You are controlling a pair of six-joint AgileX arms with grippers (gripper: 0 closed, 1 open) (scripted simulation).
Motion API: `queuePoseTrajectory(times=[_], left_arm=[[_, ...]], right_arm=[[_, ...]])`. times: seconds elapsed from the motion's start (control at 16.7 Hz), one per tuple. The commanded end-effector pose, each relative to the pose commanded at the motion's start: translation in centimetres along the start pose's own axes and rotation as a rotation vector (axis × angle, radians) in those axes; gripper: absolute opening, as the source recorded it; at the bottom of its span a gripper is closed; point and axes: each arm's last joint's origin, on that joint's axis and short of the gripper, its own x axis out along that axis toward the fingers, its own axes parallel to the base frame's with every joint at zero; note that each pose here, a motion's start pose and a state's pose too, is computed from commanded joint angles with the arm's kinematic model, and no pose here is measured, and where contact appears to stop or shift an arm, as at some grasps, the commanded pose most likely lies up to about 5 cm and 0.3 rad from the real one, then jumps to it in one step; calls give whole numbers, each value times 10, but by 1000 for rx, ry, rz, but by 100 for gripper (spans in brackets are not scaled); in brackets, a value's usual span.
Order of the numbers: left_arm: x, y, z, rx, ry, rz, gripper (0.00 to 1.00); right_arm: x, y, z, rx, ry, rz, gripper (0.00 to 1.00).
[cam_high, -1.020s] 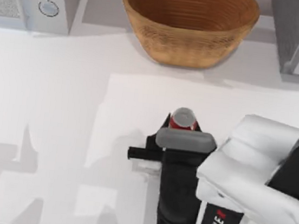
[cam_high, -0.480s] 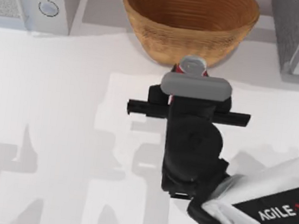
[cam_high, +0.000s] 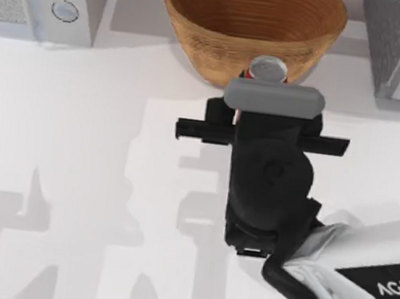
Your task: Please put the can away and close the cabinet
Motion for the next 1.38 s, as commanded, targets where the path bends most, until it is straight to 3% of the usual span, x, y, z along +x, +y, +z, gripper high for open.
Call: queuePoseTrajectory(times=[0.36,0.84,1.08,1.38], left_arm=[[0,0,0,0,0,0,100],[0,0,0,0,0,0,100],[0,0,0,0,0,0,100],[0,0,0,0,0,0,100]], right_arm=[[6,-33,25,-2,1,0,0],[-19,-162,77,-12,6,0,0],[-58,-221,73,-12,8,2,0],[-102,-261,42,-10,7,6,0]])
